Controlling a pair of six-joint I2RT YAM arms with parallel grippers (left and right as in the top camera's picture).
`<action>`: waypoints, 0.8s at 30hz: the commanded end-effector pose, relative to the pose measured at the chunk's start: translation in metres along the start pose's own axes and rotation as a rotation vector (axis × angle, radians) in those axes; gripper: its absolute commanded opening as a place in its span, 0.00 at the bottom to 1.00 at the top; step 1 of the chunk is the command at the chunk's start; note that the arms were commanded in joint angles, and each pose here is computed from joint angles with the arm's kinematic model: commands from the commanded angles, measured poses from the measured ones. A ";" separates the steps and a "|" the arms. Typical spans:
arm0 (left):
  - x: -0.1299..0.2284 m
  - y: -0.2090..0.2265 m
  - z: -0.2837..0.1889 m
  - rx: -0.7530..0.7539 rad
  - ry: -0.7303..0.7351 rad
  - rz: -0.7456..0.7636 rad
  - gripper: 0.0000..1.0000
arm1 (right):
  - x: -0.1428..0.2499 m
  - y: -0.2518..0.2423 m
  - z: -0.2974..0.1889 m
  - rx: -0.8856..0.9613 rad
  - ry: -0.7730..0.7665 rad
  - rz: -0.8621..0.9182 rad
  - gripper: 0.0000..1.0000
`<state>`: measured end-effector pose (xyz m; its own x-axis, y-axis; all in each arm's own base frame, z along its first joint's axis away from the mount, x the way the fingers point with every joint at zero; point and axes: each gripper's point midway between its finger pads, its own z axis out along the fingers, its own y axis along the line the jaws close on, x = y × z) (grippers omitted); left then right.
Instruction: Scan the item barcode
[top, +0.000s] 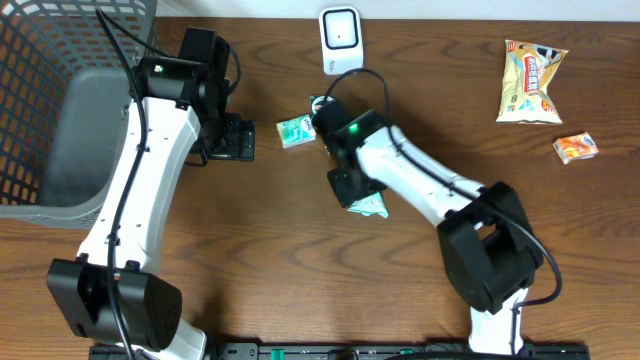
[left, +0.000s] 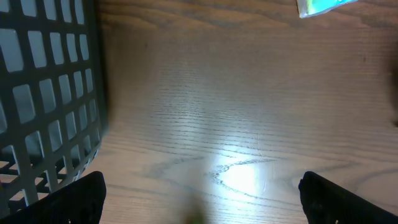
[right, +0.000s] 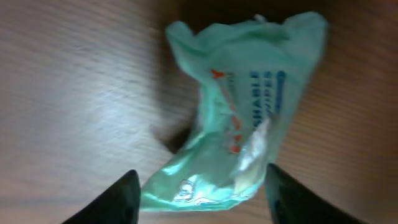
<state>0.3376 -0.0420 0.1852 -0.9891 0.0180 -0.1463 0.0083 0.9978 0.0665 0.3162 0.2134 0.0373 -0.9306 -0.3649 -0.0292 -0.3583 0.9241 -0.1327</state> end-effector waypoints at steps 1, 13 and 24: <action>0.000 0.004 0.002 -0.017 0.004 -0.012 0.98 | -0.001 -0.016 0.003 0.140 -0.056 0.063 0.65; 0.000 0.004 0.002 -0.017 0.004 -0.012 0.98 | 0.009 -0.014 0.042 0.123 -0.074 0.092 0.47; 0.000 0.004 0.002 -0.017 0.003 -0.012 0.98 | -0.016 0.003 -0.011 -0.307 -0.015 0.102 0.08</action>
<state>0.3375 -0.0420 0.1852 -0.9891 0.0180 -0.1459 0.0083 0.9978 0.0665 0.3203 0.1972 0.0194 -0.9710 -0.2365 -0.0340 -0.2338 0.9699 -0.0677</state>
